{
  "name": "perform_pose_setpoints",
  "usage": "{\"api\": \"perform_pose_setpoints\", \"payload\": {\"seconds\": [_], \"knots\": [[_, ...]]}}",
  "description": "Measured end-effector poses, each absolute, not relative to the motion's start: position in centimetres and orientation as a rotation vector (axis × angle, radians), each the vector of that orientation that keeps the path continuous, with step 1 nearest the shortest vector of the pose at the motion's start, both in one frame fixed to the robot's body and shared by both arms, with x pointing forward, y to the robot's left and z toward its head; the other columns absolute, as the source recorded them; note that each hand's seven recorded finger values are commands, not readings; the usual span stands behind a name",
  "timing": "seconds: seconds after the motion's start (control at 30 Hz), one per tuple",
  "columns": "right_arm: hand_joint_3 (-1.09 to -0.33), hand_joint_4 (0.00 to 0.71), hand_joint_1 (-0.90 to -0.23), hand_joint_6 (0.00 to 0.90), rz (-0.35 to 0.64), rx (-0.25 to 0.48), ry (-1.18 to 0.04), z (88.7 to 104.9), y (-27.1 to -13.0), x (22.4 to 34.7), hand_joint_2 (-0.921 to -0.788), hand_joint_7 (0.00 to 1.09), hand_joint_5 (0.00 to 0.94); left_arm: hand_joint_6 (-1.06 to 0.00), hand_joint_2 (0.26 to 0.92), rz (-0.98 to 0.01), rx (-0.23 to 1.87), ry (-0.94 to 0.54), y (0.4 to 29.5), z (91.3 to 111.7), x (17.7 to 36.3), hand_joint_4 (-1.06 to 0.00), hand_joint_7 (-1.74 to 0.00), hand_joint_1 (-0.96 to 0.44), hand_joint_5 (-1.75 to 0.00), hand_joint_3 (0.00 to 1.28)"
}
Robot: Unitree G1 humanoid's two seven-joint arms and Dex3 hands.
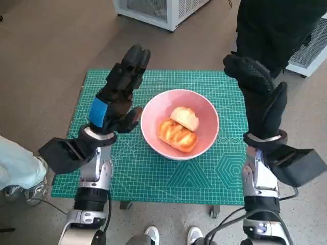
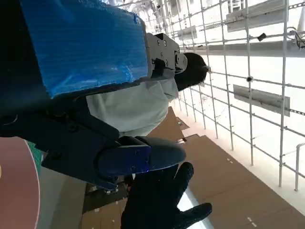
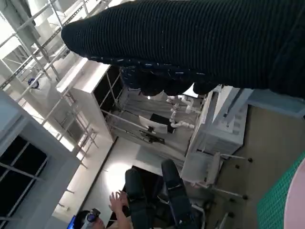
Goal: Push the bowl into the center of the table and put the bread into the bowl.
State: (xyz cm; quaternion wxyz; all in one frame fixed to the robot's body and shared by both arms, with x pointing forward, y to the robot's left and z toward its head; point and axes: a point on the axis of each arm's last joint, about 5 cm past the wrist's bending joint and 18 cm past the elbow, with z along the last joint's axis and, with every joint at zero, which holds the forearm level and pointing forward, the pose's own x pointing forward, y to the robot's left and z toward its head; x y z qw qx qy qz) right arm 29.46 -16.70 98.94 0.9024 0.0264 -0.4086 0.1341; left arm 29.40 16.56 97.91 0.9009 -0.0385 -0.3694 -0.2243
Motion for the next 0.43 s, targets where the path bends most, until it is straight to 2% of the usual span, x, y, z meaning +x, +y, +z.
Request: {"api": "perform_pose_setpoints", "payload": {"seconds": [0.43], "knots": [[-0.752, 0.215, -0.777, 0.154, 0.282, 0.056, -0.831, 99.09, -16.71, 29.49, -0.921, 0.46, 0.0, -0.16, 0.921, -0.469, -0.075, -0.78, 16.61, 98.04, 29.01, -0.06, -0.01, -0.73, 0.0, 0.44]]}}
